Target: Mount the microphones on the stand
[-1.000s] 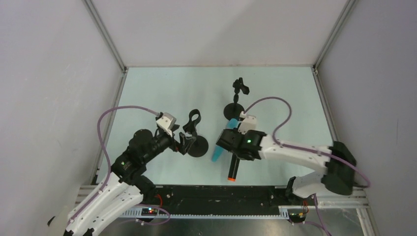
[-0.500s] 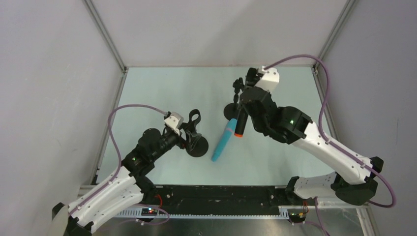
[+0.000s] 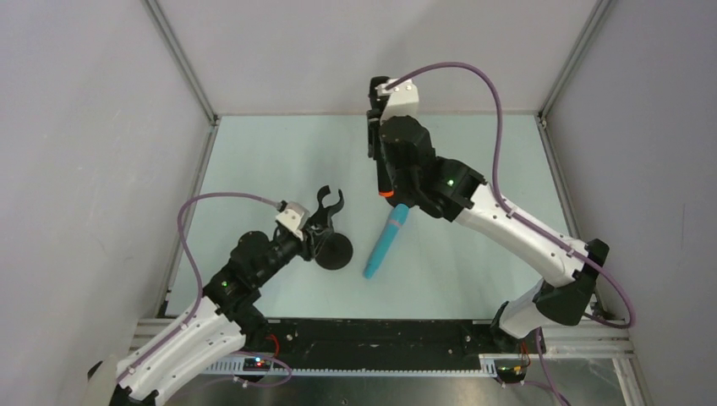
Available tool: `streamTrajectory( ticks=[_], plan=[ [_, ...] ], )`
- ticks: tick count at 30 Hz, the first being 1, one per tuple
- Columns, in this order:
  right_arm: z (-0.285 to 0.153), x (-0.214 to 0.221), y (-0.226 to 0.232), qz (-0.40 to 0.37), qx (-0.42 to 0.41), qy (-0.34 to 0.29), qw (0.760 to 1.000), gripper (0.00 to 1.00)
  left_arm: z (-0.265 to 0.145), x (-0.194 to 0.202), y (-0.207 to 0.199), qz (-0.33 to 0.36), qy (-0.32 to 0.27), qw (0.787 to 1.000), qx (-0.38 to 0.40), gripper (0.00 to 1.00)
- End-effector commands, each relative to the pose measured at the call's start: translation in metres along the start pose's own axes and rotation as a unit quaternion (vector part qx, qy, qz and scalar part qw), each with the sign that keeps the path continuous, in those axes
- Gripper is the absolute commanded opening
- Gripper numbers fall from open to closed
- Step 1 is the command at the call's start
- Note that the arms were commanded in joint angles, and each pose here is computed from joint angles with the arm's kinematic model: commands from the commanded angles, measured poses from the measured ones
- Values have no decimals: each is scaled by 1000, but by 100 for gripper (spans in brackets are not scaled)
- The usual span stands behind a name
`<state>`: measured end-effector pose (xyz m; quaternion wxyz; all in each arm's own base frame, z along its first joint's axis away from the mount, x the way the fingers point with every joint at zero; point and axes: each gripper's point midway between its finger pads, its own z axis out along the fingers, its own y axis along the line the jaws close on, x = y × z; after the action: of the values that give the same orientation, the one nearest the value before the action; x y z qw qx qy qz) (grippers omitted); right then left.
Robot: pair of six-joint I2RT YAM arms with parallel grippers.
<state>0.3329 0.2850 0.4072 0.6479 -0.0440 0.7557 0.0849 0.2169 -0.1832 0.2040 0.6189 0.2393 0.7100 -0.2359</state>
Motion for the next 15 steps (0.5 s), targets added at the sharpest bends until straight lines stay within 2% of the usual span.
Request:
streamTrajectory(
  ticks=[1, 4, 9, 15],
  plan=[
    [-6, -44, 35, 7, -69, -80, 994, 0, -3, -13, -5, 20, -26, 999, 16, 20],
    [-8, -49, 53, -8, -97, -99, 990, 0, -5, -13, -8, 37, -27, 998, 31, 11],
    [-16, -54, 80, -16, -130, -124, 984, 0, -9, -8, -9, 23, -18, 999, 44, 1],
    [-18, -43, 107, -12, -161, -140, 977, 0, -7, -8, -10, -2, -15, 998, 54, 0]
  ],
)
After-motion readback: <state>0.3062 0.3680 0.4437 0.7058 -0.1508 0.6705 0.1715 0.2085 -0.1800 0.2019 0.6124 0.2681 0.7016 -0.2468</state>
